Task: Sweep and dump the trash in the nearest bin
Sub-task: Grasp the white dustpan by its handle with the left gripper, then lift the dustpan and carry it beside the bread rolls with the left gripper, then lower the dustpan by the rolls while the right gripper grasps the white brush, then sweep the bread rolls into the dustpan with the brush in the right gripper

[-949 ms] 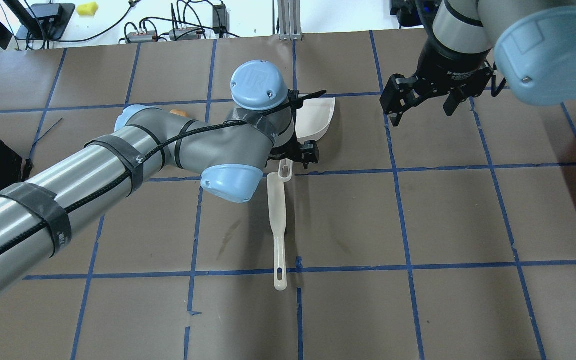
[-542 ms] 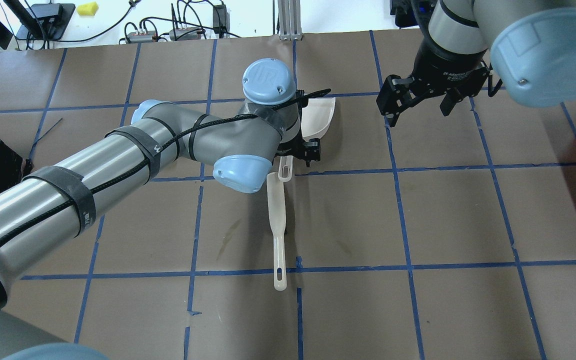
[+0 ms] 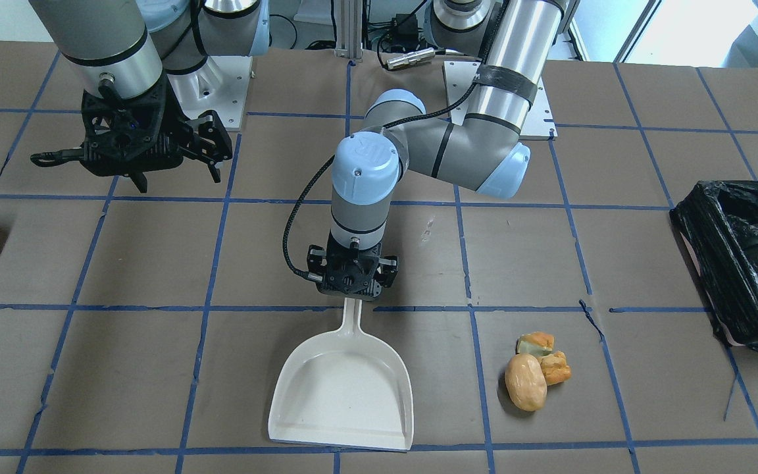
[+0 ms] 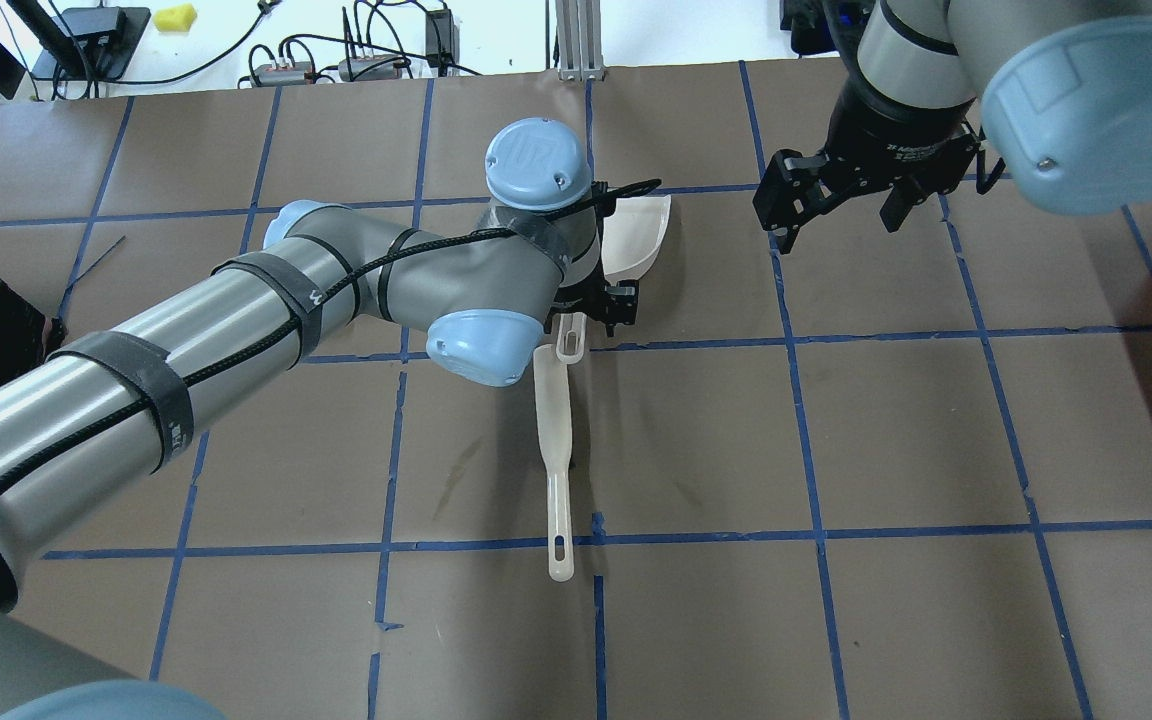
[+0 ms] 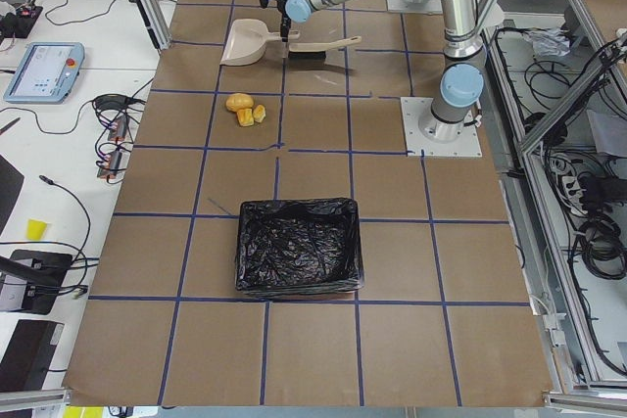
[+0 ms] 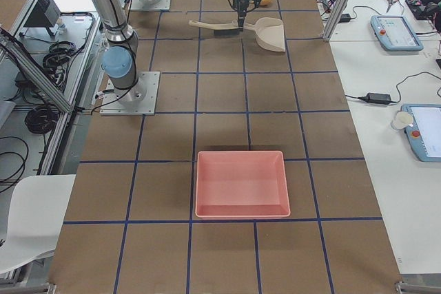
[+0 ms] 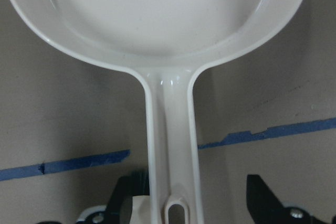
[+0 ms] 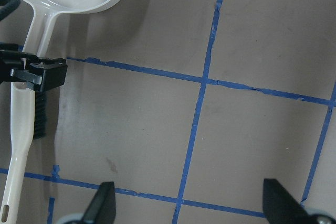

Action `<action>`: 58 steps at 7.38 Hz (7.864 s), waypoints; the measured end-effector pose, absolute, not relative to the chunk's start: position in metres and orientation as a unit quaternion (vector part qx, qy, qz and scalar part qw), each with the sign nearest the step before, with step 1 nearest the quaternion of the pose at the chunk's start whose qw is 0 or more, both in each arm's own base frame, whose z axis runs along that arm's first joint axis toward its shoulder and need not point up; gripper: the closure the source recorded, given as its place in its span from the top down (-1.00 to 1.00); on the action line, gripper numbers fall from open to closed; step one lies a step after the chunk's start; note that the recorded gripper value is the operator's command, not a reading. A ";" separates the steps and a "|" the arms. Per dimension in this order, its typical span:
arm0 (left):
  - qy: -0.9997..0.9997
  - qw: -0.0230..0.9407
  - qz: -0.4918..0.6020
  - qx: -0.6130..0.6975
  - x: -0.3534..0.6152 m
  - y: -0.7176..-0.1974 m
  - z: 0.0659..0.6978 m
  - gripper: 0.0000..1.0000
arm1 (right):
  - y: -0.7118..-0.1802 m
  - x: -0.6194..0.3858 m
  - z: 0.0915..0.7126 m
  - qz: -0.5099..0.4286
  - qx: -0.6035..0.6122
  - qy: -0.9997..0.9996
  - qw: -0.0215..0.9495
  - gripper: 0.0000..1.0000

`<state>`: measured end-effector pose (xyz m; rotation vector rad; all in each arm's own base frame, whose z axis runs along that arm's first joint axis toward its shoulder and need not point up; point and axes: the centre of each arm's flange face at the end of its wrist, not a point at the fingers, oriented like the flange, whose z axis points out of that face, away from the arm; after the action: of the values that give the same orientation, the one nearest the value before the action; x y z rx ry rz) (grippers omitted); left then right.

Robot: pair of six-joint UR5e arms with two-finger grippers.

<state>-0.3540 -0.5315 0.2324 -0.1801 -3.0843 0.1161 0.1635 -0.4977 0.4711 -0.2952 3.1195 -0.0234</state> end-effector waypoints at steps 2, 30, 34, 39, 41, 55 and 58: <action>-0.998 0.020 0.030 -0.057 -0.353 -0.530 0.222 -0.03 | -0.498 0.163 0.471 -0.008 -0.094 0.996 0.004 0.99; -0.962 -0.005 -0.028 -0.272 0.012 -0.574 0.370 -0.99 | -0.425 0.319 0.375 0.006 -0.084 0.996 0.000 1.00; -0.884 0.009 -0.031 -0.466 0.165 -0.558 0.359 -0.99 | -0.358 0.399 0.288 0.040 -0.114 0.992 -0.021 0.99; -0.822 0.004 -0.028 -0.569 0.229 -0.579 0.310 -0.99 | -0.335 0.416 0.244 0.047 -0.118 0.992 -0.023 0.81; -0.808 -0.003 -0.031 -0.589 0.235 -0.586 0.293 -0.99 | -0.325 0.417 0.237 0.064 -0.076 0.995 -0.017 0.81; -0.773 0.006 -0.053 -0.632 0.221 -0.595 0.259 -0.99 | -0.341 0.438 0.270 0.028 -0.001 0.999 0.015 -1.00; -0.772 0.011 -0.055 -0.633 0.218 -0.594 0.255 -0.99 | -0.363 0.453 0.313 0.030 0.064 0.997 0.004 -1.00</action>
<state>0.2181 -0.5939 0.2547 -1.9760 -2.4085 -0.1705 0.4526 -0.3633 0.3134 0.2017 3.1262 0.0937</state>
